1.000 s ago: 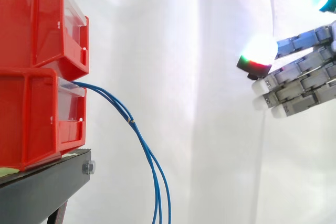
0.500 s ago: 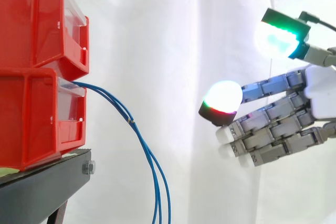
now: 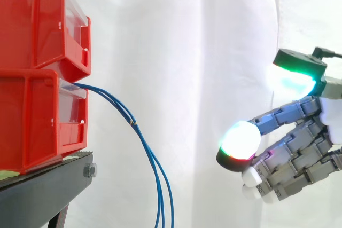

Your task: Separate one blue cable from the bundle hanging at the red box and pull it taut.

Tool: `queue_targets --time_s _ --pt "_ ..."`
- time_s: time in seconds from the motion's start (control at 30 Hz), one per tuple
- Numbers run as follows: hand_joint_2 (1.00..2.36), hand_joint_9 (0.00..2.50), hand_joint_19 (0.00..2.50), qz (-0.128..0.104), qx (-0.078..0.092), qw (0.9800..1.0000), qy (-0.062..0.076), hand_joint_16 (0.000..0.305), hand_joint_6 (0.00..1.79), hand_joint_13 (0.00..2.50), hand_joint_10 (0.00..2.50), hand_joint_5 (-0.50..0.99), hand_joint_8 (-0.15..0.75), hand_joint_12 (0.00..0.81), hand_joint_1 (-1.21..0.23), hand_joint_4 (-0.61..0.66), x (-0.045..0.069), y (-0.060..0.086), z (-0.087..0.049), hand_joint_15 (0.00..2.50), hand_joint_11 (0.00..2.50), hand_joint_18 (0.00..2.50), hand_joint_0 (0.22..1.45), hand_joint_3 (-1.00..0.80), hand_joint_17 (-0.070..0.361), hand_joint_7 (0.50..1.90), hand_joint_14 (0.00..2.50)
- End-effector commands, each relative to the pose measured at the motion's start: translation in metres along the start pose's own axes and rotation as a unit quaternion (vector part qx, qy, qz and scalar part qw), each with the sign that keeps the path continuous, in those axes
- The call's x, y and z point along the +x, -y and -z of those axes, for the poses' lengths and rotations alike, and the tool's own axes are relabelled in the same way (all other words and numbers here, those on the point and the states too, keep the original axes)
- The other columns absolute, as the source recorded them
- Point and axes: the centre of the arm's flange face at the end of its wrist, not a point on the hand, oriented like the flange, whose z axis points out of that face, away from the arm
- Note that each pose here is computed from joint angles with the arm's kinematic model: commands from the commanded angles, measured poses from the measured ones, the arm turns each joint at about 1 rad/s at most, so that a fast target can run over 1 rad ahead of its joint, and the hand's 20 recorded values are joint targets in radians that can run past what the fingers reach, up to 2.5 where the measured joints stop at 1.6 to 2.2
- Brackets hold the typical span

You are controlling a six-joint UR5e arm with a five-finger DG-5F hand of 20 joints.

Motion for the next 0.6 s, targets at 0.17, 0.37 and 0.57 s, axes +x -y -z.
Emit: queue_targets --time_s 0.17,0.37,0.57 --pt "1.00 0.67 0.07 0.008 -0.027 0.9996 0.002 0.030 0.50 0.44 0.01 -0.21 0.345 0.305 -0.55 0.32 0.019 0.023 -0.022 0.09 0.26 0.23 0.56 -0.49 0.069 0.79 0.00" --pt "1.00 0.68 0.08 0.013 -0.033 0.9989 0.029 0.031 0.50 0.45 0.01 -0.21 0.345 0.307 -0.55 0.32 0.024 0.014 -0.027 0.10 0.27 0.23 0.56 -0.49 0.069 0.80 0.00" --pt "1.00 0.68 0.09 0.024 -0.033 0.9980 0.049 0.031 0.50 0.46 0.01 -0.20 0.348 0.310 -0.55 0.32 0.033 0.024 -0.039 0.11 0.28 0.25 0.56 -0.49 0.069 0.80 0.00"
